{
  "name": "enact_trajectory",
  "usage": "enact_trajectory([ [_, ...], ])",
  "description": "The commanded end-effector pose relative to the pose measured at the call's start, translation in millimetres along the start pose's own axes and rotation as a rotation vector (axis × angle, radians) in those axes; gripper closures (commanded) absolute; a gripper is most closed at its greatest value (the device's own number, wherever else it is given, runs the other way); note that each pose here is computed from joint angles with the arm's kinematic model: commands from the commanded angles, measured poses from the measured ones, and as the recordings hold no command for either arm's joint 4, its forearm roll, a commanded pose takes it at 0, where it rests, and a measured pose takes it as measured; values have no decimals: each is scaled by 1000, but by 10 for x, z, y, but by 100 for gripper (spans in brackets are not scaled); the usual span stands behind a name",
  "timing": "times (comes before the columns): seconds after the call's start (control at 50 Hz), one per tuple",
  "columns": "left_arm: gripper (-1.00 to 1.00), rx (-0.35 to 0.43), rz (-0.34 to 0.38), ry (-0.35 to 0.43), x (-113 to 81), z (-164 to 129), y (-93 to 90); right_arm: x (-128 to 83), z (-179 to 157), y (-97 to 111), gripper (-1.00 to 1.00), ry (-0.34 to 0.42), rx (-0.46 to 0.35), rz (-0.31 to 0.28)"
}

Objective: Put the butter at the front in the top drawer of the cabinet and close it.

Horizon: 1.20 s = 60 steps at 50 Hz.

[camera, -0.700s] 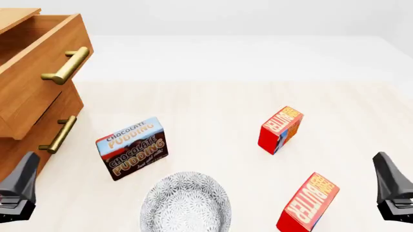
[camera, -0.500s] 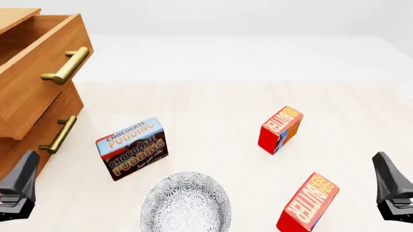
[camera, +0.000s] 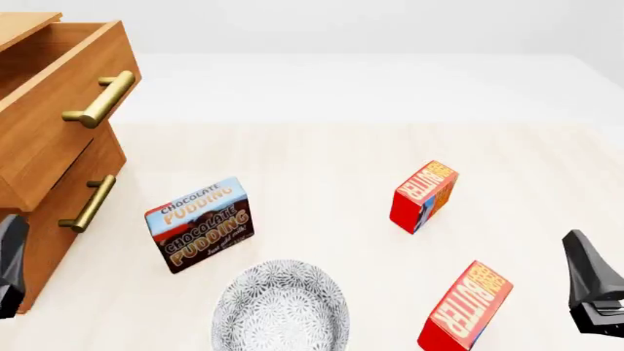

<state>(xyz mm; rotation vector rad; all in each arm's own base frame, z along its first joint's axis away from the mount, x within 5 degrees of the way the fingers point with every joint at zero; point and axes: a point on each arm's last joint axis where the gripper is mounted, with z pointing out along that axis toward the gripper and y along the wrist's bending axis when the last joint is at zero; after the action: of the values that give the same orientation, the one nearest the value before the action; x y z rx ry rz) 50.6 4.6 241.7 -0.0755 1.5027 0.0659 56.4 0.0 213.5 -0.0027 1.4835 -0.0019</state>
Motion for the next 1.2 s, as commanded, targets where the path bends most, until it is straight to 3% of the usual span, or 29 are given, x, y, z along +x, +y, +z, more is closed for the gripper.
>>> enact_trajectory([
  [0.02,-100,-55,-49,40,-287,-120,17,0,-1,0,-100,0,0,1],
  [0.04,-100,-72,-37,51,-420,-180,17,0,0,0,-100,0,0,1],
  [0.14,-100,-69,-19,53,-710,-335,2,0,0,0,-100,0,0,1],
  [0.24,-100,-43,-1,91,-916,-309,-3,0,0,0,-100,0,0,1],
  [0.3,-100,-43,-1,91,-917,-310,-3,0,0,0,-100,0,0,1],
  [0.32,-100,-34,-1,154,-1090,-243,-4,0,0,0,-100,0,0,1],
  [0.4,-100,-29,17,174,-1265,-274,-7,0,0,0,-100,0,0,1],
  [0.54,-100,-5,55,279,-1418,-124,-10,0,1,0,-100,0,-1,1],
  [0.62,-100,3,67,284,-1522,-115,-13,0,1,0,-100,0,-1,0],
  [0.72,-100,39,75,368,-1622,35,-28,0,1,0,-100,0,-1,0],
  [0.76,-100,48,68,365,-1707,-4,-31,0,1,0,-100,0,-1,1],
  [0.9,-100,38,76,466,-1750,73,-28,0,0,0,-100,0,-1,1],
  [1.1,-100,68,87,511,-1919,93,-43,0,0,0,-100,0,-1,0],
  [1.12,-100,95,65,495,-2009,73,-58,0,0,0,-100,0,-1,1],
  [1.2,-100,102,67,554,-2048,127,-66,0,0,0,-100,0,-1,1],
])
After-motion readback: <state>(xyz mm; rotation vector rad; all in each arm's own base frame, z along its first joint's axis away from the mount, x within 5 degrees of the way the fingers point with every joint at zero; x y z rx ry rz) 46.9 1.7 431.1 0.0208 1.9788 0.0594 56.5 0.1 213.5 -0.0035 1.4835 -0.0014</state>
